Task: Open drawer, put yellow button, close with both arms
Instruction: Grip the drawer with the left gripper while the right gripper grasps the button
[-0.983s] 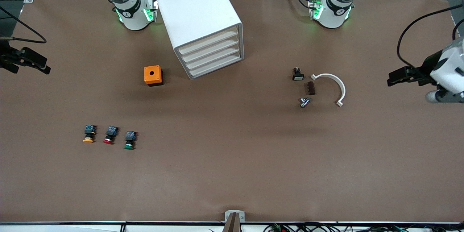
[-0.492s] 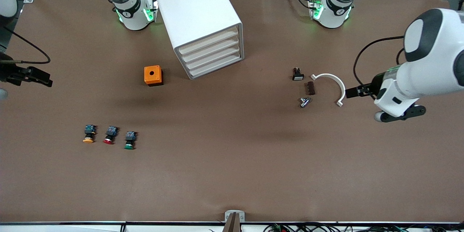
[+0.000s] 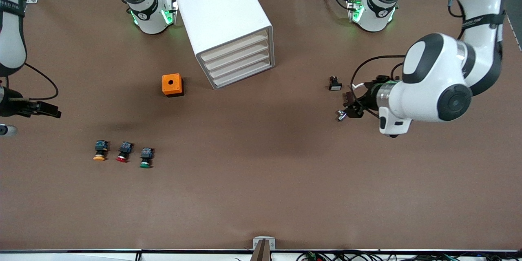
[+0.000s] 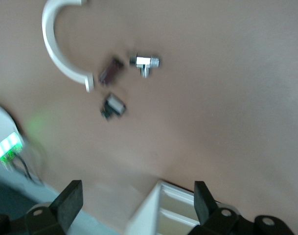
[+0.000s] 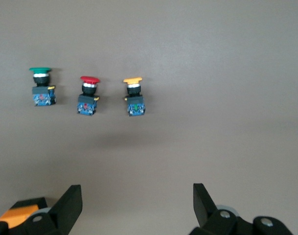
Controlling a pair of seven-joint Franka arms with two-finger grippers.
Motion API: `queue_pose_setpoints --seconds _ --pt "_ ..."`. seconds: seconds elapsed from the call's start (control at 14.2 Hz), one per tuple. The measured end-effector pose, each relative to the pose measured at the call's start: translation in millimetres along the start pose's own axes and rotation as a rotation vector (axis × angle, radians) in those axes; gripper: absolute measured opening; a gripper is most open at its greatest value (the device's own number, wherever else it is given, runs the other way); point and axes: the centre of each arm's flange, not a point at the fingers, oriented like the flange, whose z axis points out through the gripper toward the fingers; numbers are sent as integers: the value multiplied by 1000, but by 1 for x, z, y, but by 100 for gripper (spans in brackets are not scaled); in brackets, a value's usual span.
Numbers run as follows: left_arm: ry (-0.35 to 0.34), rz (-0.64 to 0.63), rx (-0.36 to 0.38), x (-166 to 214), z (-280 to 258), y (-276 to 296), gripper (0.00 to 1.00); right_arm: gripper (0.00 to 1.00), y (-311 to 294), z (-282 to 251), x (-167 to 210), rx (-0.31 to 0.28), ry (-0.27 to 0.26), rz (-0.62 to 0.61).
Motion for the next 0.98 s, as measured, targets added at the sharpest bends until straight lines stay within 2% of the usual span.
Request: queue_pose_setpoints --seconds 0.21,0.49,0.84,0.98 --pt "-153 -235 41 -7 41 26 100 100 3 54 17 66 -20 -14" --pt "-389 -554 136 -14 89 58 100 100 5 132 36 61 -9 -33" --pt "-558 -837 355 -33 152 85 100 100 6 210 43 50 -7 -47" --pt "-590 -902 440 -50 170 91 100 100 5 226 43 50 -17 -49"
